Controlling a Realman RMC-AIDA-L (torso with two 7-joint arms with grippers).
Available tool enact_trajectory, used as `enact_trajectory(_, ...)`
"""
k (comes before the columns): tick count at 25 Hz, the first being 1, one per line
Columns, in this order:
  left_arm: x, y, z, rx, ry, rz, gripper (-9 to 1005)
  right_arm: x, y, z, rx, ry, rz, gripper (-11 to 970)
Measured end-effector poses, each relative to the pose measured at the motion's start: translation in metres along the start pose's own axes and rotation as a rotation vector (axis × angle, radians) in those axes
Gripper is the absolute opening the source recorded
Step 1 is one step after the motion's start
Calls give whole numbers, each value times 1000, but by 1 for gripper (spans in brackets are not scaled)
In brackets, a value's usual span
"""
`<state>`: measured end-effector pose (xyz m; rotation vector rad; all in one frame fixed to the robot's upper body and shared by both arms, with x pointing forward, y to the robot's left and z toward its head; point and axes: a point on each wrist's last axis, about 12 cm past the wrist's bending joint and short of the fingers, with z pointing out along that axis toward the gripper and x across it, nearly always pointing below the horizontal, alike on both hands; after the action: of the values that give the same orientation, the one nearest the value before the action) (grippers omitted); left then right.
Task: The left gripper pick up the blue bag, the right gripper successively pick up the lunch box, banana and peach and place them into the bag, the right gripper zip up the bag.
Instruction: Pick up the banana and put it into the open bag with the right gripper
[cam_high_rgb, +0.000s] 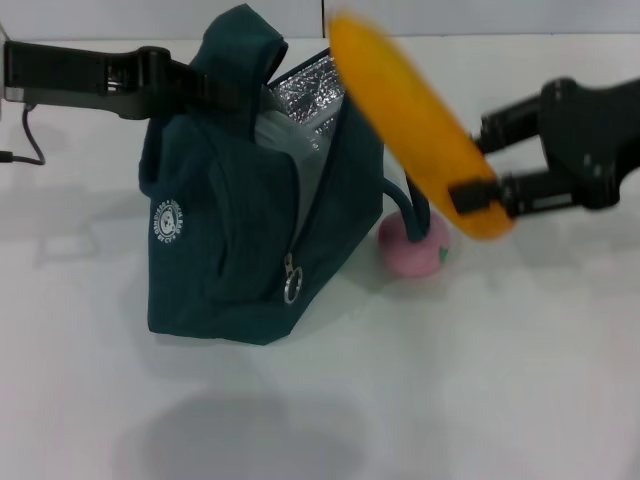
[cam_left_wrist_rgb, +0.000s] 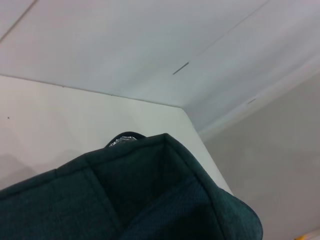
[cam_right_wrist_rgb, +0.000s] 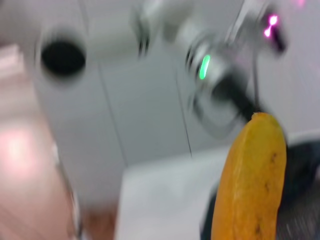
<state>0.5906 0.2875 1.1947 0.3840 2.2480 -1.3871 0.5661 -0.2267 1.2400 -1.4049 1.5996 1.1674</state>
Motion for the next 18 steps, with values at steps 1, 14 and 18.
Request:
enact_trajectory(1, 0, 0, 1, 1, 3, 1, 37, 2, -3, -1, -23, -78, 48, 461)
enact_trajectory(14, 0, -1, 5, 4, 14, 22, 37, 41, -26, 32, -101, -652, 441, 476)
enact_trajectory(18, 1, -1, 6, 6, 17, 31, 37, 47, -31, 49, -97, -700, 517, 481)
